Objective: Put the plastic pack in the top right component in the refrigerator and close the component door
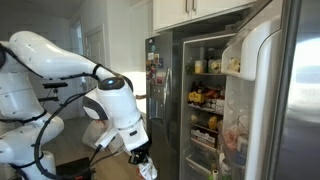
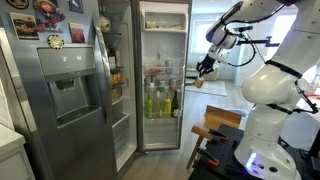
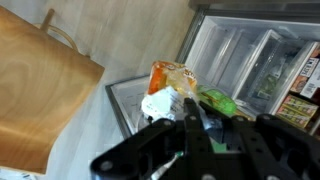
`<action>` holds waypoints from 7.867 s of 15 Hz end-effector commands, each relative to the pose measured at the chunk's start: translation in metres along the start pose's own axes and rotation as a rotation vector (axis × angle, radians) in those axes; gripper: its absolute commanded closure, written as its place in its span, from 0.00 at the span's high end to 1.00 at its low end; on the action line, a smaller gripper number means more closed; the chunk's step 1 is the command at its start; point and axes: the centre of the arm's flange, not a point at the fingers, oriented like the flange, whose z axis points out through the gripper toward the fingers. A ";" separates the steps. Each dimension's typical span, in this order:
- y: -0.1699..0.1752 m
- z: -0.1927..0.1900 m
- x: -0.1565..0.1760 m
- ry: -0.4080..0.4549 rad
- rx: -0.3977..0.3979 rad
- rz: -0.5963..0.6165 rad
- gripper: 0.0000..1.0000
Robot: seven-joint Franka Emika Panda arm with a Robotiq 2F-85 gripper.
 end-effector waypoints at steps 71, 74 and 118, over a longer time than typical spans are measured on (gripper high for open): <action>-0.319 -0.215 0.245 1.041 0.167 -0.578 0.02; -0.315 -0.217 0.248 1.060 0.166 -0.577 0.02; -0.317 -0.279 0.015 -0.072 -0.061 -0.577 1.00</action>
